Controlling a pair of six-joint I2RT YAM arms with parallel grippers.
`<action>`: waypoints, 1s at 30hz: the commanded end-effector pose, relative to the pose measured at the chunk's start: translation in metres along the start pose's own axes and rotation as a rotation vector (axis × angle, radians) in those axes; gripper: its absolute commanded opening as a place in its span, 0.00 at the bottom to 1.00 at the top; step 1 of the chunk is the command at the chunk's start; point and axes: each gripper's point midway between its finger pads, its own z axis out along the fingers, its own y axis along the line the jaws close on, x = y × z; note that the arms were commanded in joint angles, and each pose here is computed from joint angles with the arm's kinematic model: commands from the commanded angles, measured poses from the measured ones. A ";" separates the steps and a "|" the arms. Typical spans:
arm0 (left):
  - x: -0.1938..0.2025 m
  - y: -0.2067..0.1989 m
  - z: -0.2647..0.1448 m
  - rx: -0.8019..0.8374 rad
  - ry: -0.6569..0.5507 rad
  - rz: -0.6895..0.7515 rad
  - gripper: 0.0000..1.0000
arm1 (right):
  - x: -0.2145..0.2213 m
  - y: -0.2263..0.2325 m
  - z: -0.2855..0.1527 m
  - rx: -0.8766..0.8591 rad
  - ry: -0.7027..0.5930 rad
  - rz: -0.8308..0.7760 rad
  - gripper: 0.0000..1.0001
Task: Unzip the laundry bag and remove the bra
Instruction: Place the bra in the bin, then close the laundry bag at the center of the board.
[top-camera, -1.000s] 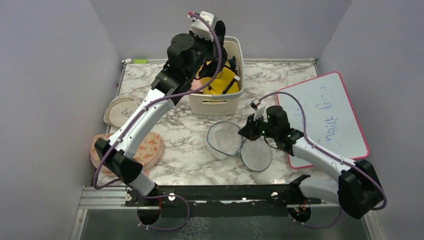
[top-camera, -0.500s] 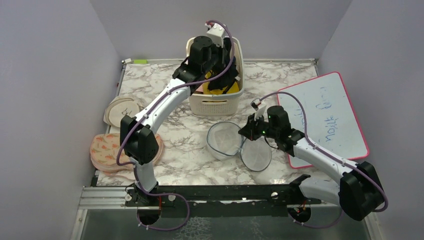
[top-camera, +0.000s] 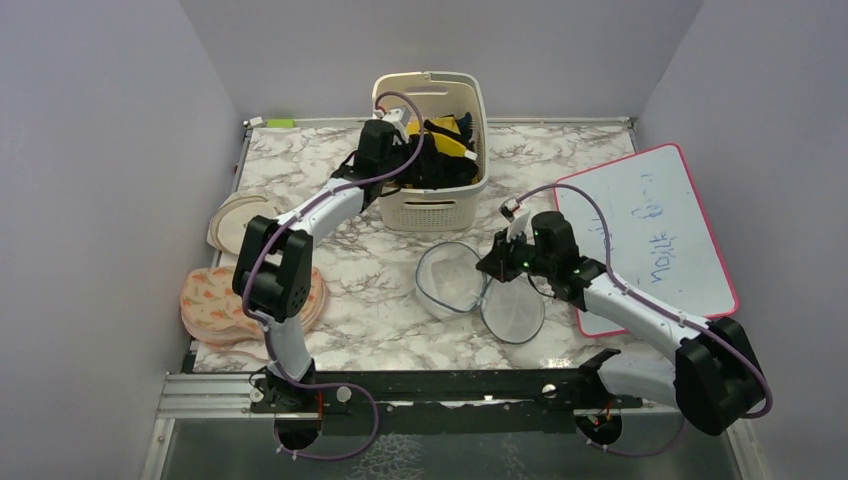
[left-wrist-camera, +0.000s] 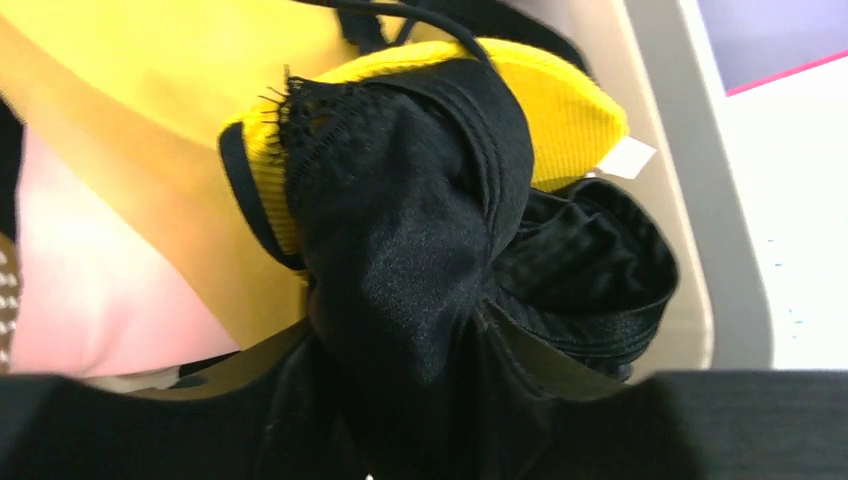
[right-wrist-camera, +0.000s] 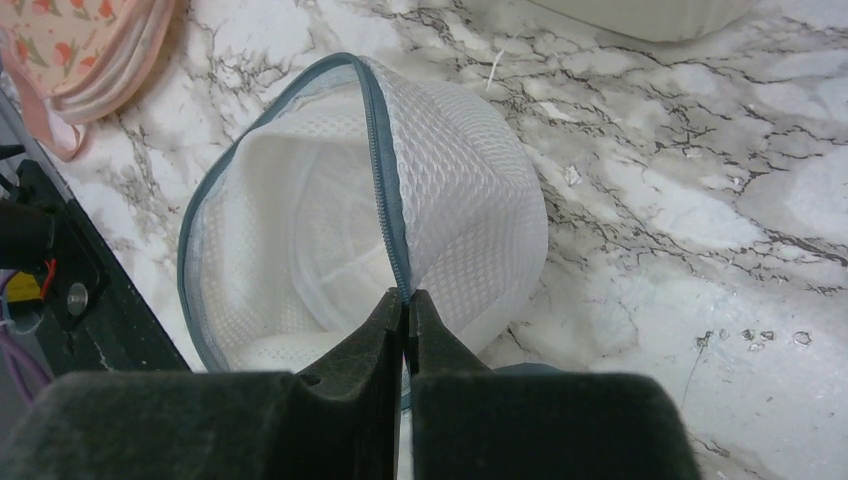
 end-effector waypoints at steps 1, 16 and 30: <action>-0.034 -0.045 -0.022 0.145 -0.094 0.029 0.42 | -0.013 0.005 0.004 -0.032 -0.022 -0.018 0.01; -0.052 -0.033 -0.122 -0.036 -0.184 0.232 0.99 | -0.030 -0.004 0.003 0.047 -0.029 0.006 0.27; 0.046 -0.083 -0.184 0.301 -0.126 0.479 0.94 | -0.142 -0.007 -0.089 0.334 -0.377 0.000 0.82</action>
